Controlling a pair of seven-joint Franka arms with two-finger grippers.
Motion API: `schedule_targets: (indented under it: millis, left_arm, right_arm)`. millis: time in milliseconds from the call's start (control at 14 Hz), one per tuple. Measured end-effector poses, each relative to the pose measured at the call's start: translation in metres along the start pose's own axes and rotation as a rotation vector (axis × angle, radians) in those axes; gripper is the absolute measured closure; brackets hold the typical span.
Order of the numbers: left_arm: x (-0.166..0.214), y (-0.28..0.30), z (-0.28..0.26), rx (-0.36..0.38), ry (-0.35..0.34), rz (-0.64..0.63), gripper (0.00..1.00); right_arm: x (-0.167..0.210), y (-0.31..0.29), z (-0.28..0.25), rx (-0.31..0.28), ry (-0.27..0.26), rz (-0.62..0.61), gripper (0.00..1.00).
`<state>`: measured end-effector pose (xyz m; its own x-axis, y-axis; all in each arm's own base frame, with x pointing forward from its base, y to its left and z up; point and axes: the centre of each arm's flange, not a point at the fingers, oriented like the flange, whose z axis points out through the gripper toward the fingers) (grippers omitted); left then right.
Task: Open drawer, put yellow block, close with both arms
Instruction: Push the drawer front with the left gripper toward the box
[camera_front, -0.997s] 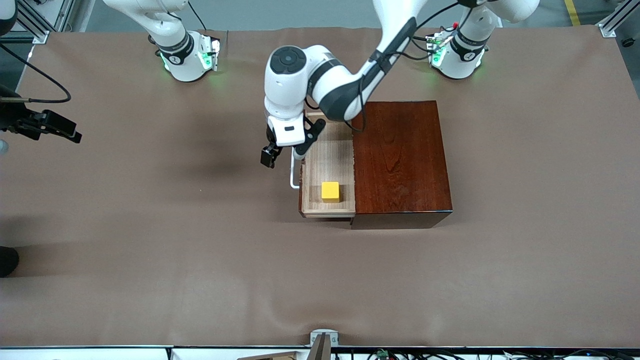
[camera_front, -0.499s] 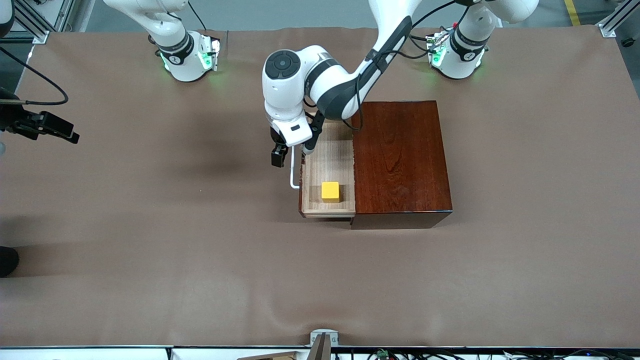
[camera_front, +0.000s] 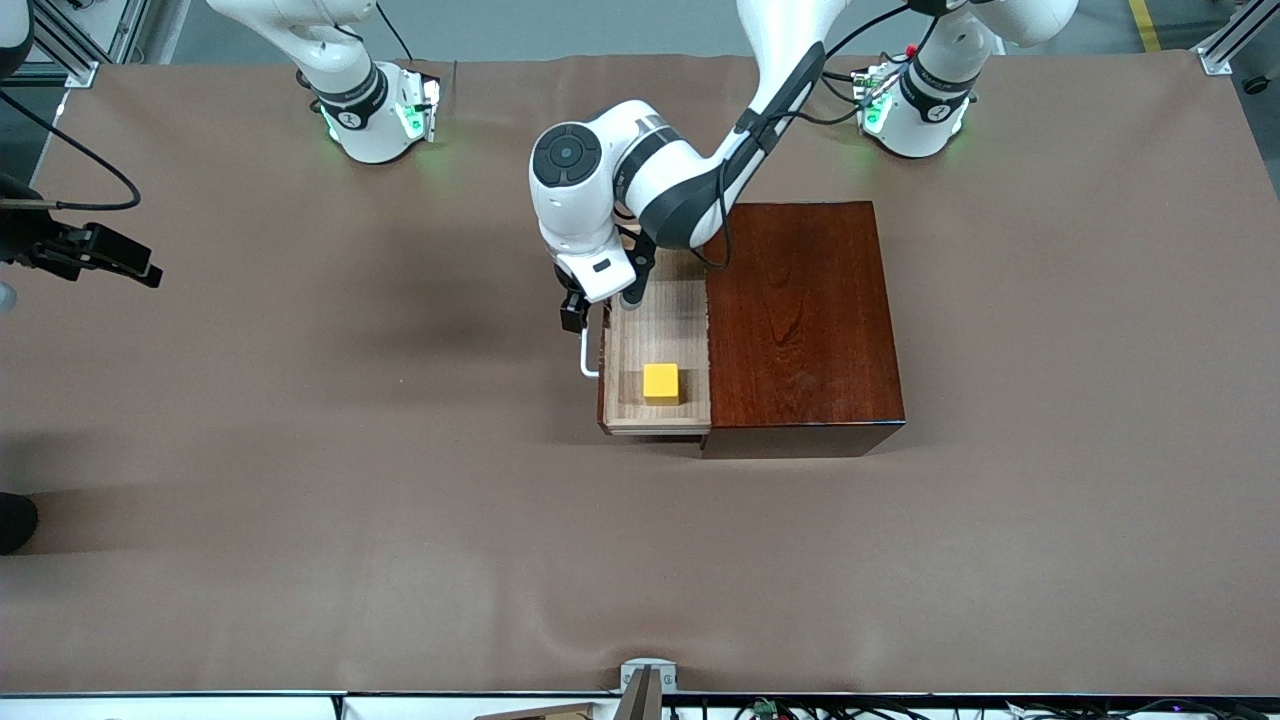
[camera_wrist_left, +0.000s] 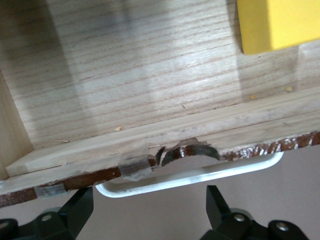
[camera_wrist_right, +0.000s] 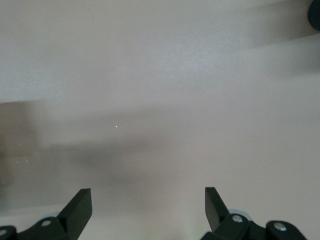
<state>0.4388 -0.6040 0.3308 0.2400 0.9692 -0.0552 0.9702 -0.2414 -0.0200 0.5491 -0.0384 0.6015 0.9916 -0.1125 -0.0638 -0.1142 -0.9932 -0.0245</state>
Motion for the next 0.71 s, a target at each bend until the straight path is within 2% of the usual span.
schedule_targets:
  millis: [214, 712]
  left_arm:
    - [0.009, 0.004, 0.0, 0.025, 0.013, -0.063, 0.0]
    - [0.055, 0.019, 0.001, 0.113, 0.127, -0.223, 0.0]
  right_arm:
    - [0.001, 0.0, 0.001, 0.0, -0.002, 0.0, 0.0]
    - [0.001, 0.0, 0.002, 0.0, -0.003, 0.0, 0.0]
